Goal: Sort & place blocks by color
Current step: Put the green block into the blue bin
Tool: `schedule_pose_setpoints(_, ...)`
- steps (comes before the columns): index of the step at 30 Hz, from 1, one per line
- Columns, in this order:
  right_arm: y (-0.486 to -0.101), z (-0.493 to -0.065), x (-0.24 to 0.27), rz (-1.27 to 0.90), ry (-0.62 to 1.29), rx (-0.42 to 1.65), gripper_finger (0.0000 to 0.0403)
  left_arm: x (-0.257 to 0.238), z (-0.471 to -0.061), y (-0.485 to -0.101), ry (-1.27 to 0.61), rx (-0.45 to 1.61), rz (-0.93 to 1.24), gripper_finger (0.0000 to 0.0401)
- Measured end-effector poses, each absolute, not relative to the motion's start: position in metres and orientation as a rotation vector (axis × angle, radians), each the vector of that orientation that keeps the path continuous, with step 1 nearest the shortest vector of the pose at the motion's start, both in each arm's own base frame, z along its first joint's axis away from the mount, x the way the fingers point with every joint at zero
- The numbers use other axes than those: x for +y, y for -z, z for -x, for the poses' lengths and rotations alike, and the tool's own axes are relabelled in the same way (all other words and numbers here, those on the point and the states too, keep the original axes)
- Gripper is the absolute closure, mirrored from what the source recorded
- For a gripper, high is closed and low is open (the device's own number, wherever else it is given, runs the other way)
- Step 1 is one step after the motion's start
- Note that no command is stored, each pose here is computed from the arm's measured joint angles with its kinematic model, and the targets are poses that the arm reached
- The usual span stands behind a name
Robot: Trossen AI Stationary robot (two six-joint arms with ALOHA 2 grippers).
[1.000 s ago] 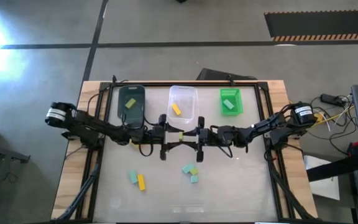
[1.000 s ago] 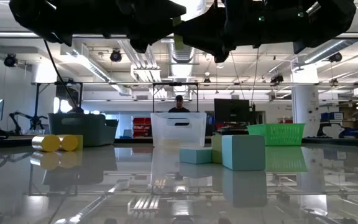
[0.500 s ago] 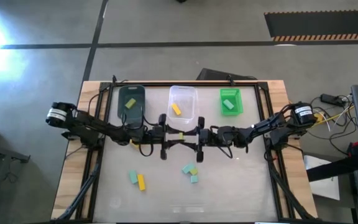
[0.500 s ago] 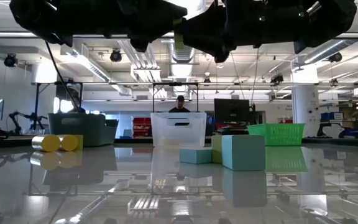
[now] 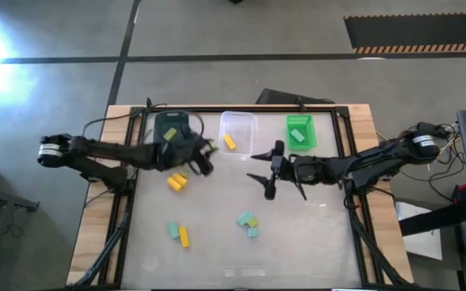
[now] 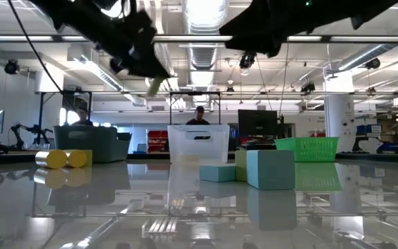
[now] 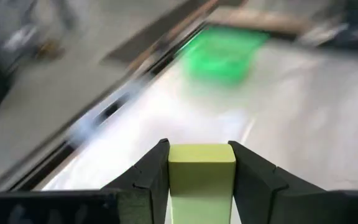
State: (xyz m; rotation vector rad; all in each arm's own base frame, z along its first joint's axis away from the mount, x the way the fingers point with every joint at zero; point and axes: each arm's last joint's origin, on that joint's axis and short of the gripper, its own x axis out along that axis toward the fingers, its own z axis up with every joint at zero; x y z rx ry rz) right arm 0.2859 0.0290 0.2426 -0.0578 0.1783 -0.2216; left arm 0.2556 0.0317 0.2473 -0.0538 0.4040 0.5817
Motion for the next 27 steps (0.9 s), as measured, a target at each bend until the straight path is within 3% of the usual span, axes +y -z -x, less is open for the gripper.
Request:
schedule_pose_setpoints(11, -0.263, -0.261, 0.024, 0.061, 0.282, 0.212, 0.0159, 0.119, -0.197, -0.255, -0.976, 0.937, 0.2, 0.0285)
schedule_pose_setpoints(18, -0.261, -0.262, 0.024, 0.097, 0.278, 0.227, 0.0163, 0.167, -0.181, -0.25, -0.879, 1.059, 0.315, 0.0285)
schedule_pose_setpoints(27, -0.26, -0.262, 0.024, 0.131, 0.274, 0.238, 0.0163, 0.191, -0.177, -0.212, -0.827, 1.268, 0.411, 0.0285)
